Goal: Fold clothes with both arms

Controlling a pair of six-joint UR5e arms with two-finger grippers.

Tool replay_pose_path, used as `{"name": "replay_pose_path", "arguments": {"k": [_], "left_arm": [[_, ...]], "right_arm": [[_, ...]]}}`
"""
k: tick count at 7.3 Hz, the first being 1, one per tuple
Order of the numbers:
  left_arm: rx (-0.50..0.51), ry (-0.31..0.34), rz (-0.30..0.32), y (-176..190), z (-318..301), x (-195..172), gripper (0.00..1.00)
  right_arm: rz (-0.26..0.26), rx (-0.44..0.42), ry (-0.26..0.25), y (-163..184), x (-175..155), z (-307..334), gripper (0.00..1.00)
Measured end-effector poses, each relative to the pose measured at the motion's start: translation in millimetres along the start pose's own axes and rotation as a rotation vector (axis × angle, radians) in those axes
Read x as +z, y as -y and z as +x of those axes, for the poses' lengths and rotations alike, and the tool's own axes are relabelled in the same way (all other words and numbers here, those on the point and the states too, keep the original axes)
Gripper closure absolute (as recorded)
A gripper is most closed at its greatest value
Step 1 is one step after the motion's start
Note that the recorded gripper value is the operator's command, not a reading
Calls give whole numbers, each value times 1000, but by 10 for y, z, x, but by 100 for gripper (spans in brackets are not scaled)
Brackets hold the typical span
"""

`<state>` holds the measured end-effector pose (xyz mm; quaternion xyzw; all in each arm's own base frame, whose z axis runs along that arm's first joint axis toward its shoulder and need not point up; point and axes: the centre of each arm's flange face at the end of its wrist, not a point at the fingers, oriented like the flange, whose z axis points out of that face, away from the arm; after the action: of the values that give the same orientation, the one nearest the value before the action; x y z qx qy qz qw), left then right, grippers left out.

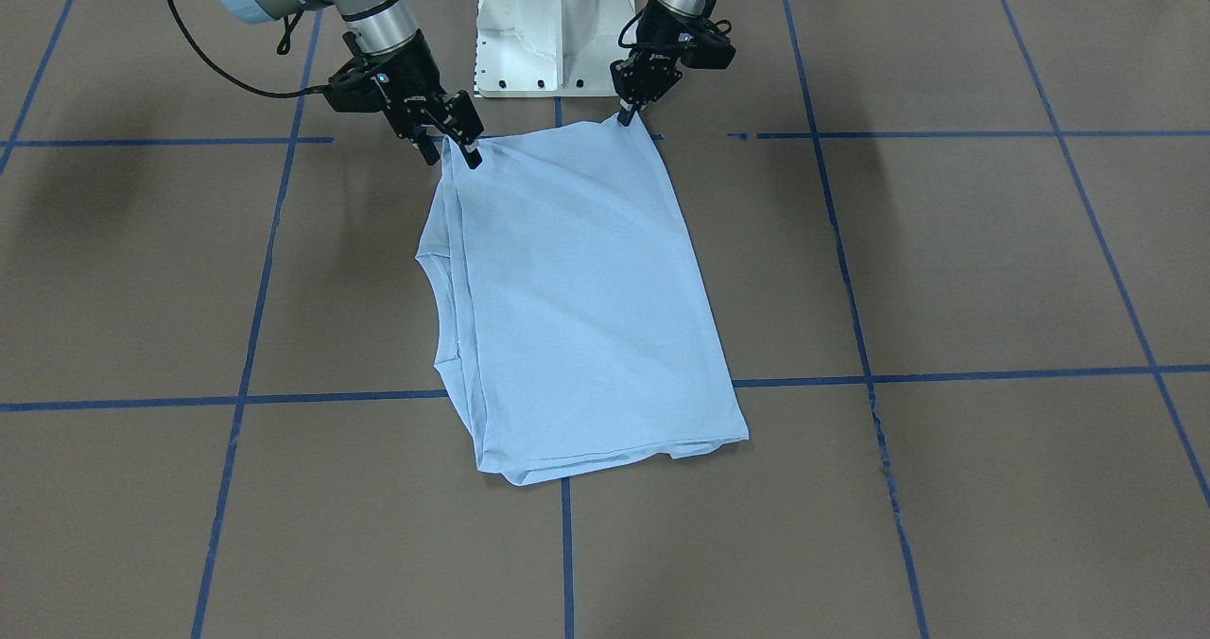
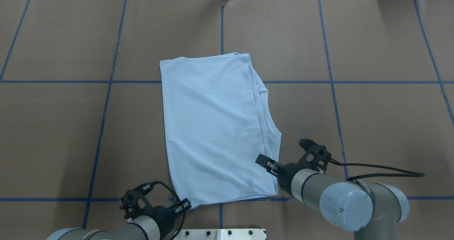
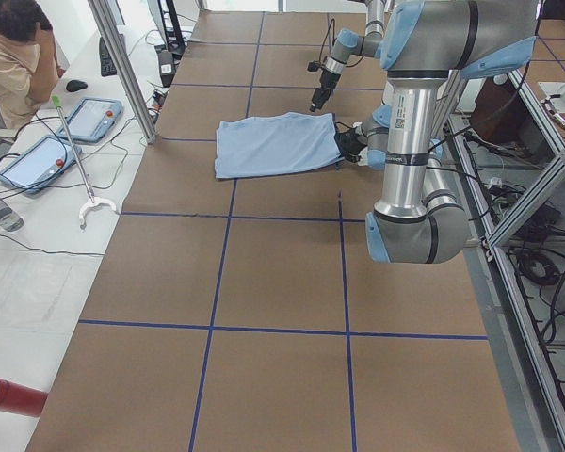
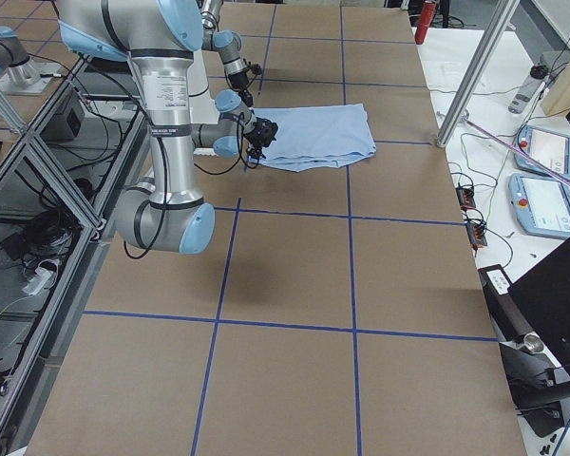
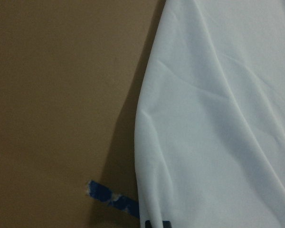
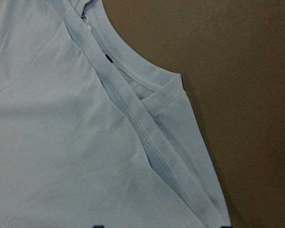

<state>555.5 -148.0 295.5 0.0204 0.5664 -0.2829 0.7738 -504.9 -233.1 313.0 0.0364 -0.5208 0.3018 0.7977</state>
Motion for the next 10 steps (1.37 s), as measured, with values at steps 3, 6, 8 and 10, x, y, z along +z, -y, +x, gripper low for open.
{"name": "replay_pose_path", "arguments": {"k": [3,6,8,10], "left_arm": [[-1,-2,-2,-8,16,-4,100],[0,-2,0,-7,12,3,100],[-1,-3,-1,-7,14,1,100],[-1,-3,0,-6,17,-3,100]], "right_arm": [[26,30,-119,-357,86,-173,12],[30,25,-169,-530,124,-162,12],[29,26,-183,-585,150,-129,12],[32,34,-197,-634,209,-92,12]]}}
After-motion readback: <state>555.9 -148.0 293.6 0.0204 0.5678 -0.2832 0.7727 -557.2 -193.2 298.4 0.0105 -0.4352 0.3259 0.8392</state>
